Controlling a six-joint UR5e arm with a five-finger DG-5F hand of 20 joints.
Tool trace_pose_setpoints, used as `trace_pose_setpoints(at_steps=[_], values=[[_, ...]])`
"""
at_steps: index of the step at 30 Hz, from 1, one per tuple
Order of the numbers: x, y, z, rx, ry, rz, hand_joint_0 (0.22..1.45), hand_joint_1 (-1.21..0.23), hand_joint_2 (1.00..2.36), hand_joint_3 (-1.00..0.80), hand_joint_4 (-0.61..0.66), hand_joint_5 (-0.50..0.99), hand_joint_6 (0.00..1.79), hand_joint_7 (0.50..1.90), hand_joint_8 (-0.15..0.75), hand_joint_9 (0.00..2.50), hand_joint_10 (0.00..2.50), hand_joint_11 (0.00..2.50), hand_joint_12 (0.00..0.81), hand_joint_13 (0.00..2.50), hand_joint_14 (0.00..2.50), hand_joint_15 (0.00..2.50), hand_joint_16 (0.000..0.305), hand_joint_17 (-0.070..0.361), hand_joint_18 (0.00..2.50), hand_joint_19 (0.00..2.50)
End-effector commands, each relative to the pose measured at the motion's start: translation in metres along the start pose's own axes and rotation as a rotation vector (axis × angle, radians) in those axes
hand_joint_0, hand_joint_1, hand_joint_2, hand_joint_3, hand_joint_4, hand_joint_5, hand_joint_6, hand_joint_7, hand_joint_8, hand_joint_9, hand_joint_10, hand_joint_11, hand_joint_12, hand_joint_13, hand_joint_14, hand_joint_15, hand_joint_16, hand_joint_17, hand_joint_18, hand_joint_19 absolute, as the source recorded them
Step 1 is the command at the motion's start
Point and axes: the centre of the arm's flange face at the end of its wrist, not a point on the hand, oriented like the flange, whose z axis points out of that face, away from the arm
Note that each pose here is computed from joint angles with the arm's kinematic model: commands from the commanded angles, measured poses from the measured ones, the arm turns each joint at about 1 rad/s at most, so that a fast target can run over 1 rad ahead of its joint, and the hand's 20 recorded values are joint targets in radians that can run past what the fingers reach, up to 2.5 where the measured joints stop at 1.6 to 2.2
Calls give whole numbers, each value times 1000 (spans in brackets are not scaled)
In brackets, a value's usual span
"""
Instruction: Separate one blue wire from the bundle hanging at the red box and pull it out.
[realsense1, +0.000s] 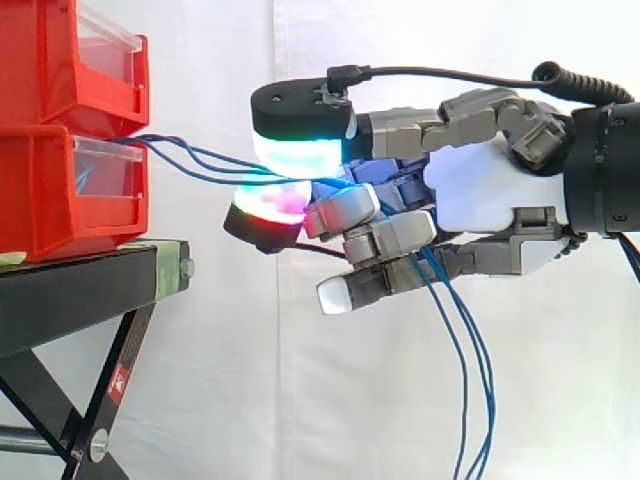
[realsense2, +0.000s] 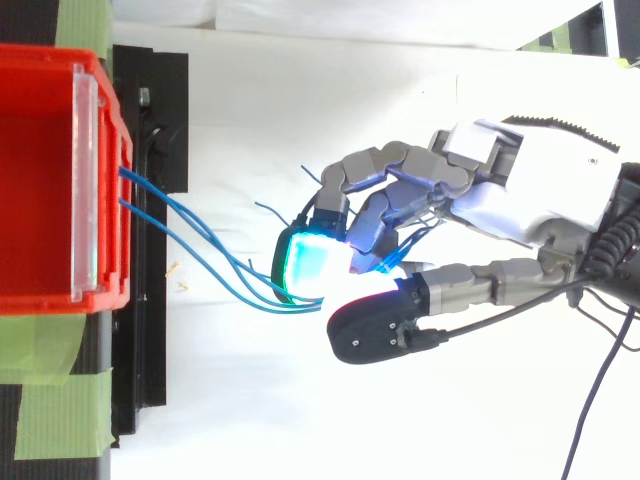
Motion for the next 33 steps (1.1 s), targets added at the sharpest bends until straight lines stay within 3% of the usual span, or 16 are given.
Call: trace_pose_setpoints(at_steps=[1, 15, 33], values=[[0, 0, 0, 0, -1, 0, 627, -807, 1019, -243, 231, -241, 811, 1040, 324, 688, 668, 1657, 338, 771, 1105, 1613, 36, 82, 630, 868], [0, 0, 0, 0, 2, -14, 570, -729, 1016, -296, 230, -234, 800, 1051, 336, 712, 645, 1637, 348, 761, 1164, 1593, 38, 86, 636, 886], [1, 0, 0, 2, 0, -19, 548, -743, 1008, -412, 237, -233, 796, 1046, 341, 714, 651, 1637, 358, 753, 1228, 1566, 40, 91, 646, 898]])
